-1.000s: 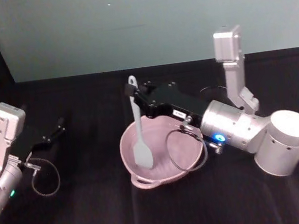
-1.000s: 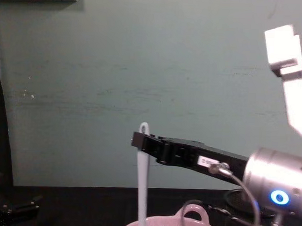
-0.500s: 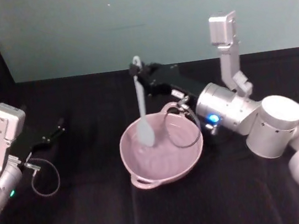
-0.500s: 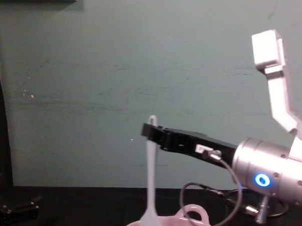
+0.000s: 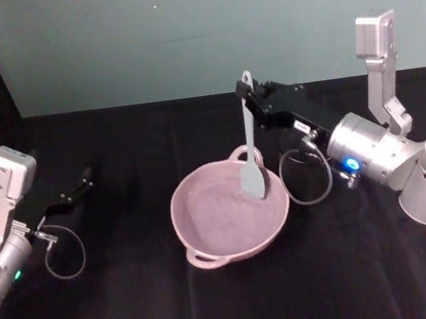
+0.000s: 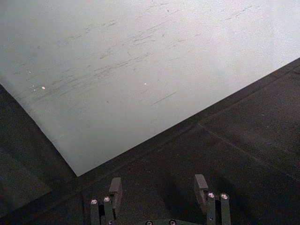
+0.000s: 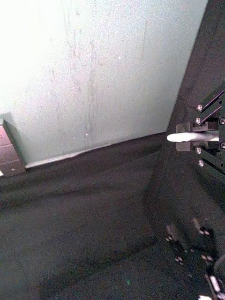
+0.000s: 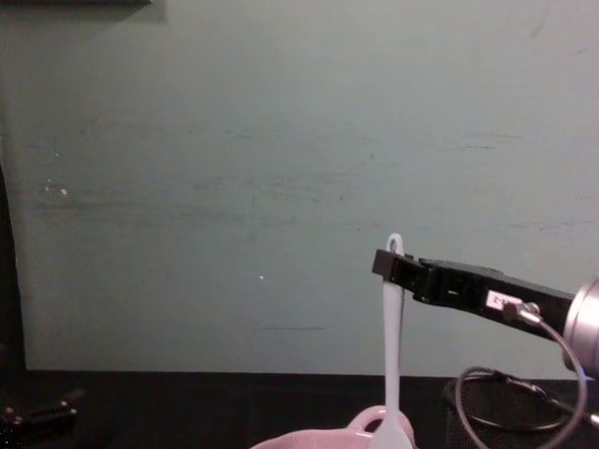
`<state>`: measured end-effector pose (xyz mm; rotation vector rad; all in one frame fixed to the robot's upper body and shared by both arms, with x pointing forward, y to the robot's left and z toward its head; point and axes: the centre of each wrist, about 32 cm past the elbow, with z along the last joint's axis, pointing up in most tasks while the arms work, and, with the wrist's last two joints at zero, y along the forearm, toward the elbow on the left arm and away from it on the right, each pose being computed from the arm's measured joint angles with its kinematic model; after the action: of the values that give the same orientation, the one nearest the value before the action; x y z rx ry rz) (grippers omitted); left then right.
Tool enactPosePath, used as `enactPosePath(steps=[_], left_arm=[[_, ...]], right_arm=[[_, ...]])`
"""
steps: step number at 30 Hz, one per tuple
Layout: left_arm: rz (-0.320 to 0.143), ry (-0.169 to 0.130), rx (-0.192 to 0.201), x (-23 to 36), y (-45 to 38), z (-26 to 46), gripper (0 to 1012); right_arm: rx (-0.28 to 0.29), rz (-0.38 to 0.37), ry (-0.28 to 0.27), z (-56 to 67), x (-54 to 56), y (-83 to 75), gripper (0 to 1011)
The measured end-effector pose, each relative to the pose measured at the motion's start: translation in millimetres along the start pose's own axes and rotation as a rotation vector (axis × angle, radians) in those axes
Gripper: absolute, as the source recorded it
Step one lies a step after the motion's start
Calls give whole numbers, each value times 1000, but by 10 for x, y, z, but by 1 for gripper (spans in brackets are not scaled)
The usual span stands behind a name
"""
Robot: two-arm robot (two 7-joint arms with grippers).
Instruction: Use the one hand to pick up the spoon and stir the clear water in the bowl.
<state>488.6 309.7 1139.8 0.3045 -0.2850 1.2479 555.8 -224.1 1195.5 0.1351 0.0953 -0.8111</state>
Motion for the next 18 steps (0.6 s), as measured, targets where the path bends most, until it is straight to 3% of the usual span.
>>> enactPosePath(steps=[4, 9, 15, 18], left_arm=[[0, 0, 0, 0, 0, 0, 1011], [0, 0, 0, 0, 0, 0, 1011], [0, 0, 0, 0, 0, 0, 1011], [0, 0, 0, 0, 0, 0, 1011]], right_arm=[[-17, 35, -9, -14, -97, -63, 110], [-32, 112, -18, -58, -318, -71, 110], [-35, 182, -26, -89, -516, 31, 110], [-33, 193, -24, -101, -552, 116, 110]])
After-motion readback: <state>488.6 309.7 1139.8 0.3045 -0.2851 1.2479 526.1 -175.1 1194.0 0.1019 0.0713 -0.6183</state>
